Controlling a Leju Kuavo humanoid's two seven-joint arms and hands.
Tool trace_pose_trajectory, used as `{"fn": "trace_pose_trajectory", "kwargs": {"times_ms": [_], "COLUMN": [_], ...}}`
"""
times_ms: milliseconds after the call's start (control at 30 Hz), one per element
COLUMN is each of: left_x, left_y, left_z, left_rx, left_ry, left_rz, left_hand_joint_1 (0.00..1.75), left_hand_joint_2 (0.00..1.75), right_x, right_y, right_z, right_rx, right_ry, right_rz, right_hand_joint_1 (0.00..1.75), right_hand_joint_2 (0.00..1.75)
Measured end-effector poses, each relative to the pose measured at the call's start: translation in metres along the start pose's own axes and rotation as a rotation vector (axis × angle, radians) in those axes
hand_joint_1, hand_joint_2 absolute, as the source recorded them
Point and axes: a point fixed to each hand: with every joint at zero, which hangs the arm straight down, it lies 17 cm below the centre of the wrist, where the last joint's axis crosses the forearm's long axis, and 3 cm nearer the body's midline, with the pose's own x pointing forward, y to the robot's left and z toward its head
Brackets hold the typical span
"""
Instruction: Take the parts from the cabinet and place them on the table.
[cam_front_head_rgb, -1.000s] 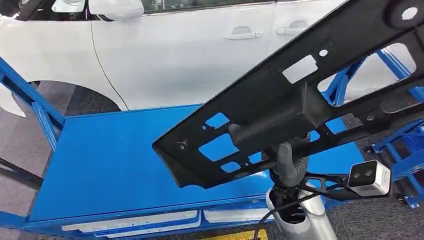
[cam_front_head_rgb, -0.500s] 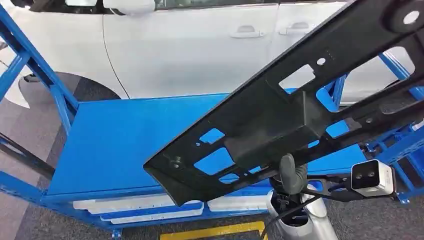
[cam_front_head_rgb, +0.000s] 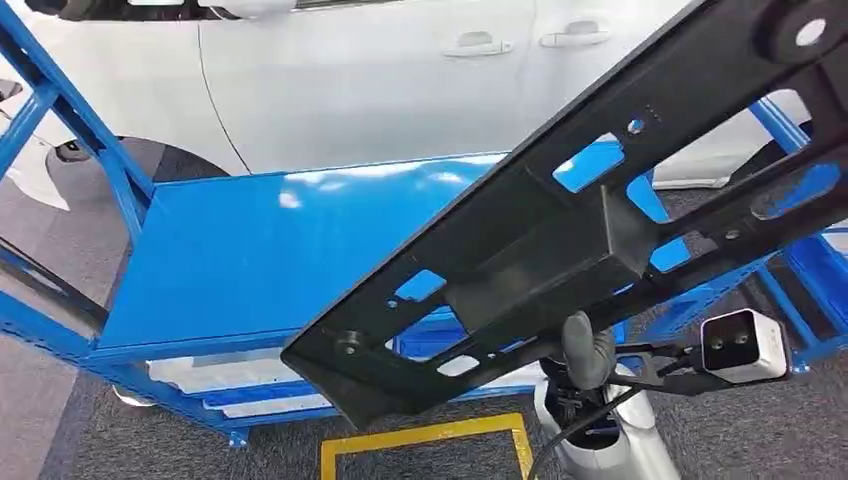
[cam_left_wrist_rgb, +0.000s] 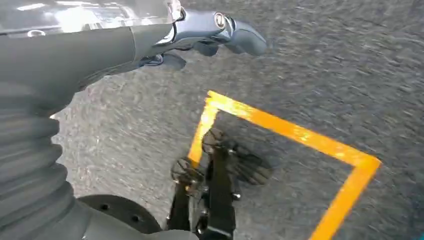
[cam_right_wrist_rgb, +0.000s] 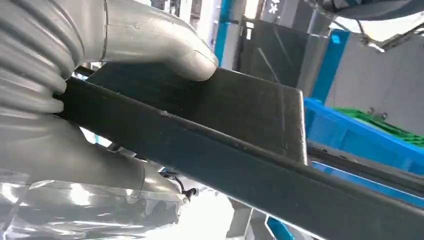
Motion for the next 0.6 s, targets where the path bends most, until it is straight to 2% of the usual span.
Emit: {"fn": "trace_pose_trajectory", "kwargs": {"times_ms": [600], "left_x": [0.0035], "left_y": [-0.0003], "left_z": [-0.0015], "left_rx": [-0.003], "left_ry": [-0.004], "left_rz": [-0.011], "left_hand_joint_1": [0.00], "left_hand_joint_2": [1.75], "right_x": [-0.0077], "right_y": [0.0027], "right_z": [0.0063], "right_rx": [0.004], "right_ry": [0.048], "right_rz": [-0.065], "right_hand_joint_1": [1.75], "right_hand_joint_2": [1.75]}}
